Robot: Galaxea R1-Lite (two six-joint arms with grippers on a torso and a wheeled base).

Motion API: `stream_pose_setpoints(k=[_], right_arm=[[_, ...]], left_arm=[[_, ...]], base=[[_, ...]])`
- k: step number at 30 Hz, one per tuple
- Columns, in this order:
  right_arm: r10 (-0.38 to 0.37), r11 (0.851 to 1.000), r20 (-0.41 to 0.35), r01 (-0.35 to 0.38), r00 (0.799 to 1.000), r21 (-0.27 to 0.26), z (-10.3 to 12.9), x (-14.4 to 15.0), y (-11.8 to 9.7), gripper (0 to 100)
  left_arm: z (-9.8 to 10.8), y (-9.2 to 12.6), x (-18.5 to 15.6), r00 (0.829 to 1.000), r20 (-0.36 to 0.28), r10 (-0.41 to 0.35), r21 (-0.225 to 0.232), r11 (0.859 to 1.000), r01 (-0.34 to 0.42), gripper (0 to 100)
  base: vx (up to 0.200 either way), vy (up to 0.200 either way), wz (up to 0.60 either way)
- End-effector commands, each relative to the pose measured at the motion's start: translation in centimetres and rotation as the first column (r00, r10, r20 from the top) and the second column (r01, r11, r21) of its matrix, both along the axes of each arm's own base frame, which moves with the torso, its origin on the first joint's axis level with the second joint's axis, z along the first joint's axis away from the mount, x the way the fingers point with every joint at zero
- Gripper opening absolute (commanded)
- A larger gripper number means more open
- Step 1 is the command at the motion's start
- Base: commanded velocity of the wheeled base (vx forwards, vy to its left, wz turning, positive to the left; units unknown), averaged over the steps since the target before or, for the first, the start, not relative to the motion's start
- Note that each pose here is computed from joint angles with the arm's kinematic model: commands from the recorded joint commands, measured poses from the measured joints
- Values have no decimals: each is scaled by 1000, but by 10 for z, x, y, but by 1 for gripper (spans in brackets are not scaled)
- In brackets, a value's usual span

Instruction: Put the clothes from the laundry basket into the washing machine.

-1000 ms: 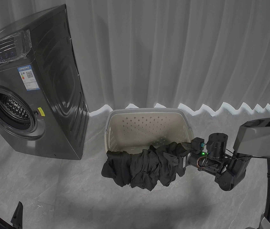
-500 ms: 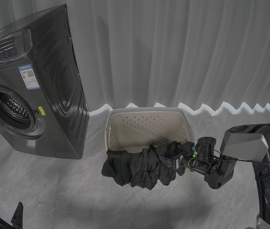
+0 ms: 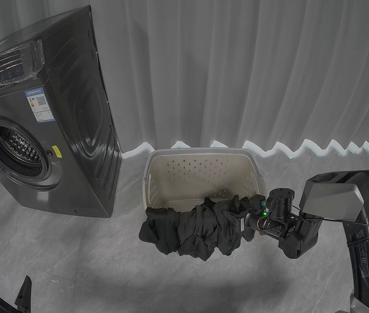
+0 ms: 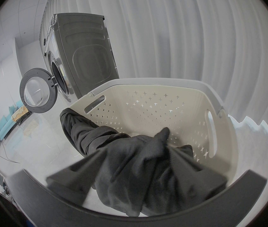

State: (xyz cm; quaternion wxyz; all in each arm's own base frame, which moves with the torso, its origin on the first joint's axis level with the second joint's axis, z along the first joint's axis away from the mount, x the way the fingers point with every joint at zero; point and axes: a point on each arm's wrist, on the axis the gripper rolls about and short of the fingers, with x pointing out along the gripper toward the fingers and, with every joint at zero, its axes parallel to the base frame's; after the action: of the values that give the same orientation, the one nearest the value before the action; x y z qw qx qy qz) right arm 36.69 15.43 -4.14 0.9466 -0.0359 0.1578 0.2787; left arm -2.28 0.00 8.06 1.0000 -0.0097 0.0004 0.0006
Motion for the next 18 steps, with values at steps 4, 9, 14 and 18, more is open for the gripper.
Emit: stream_pose_setpoints(k=[4, 9, 14, 18], right_arm=[[4, 1000, 4, -4, 1000, 2, 0, 1, 2, 0], [-1, 1000, 39, 0, 999, 18, 9, 6, 2, 0], [2, 998, 124, -10, 992, 65, 46, 6, 6, 0], [0, 994, 189, -21, 982, 109, 84, -4, 7, 0]], left_arm=[[-5, 0, 0, 1000, 1, 0, -1, 1000, 0, 100], [-5, 0, 0, 1000, 1, -1, -1, 1000, 1, 100], [-5, 0, 0, 1000, 1, -1, -1, 1000, 1, 100], [-5, 0, 0, 1000, 1, 0, -2, 1000, 0, 100]], base=[[0, 0, 0], [0, 0, 0], [0, 0, 0], [0, 0, 0]])
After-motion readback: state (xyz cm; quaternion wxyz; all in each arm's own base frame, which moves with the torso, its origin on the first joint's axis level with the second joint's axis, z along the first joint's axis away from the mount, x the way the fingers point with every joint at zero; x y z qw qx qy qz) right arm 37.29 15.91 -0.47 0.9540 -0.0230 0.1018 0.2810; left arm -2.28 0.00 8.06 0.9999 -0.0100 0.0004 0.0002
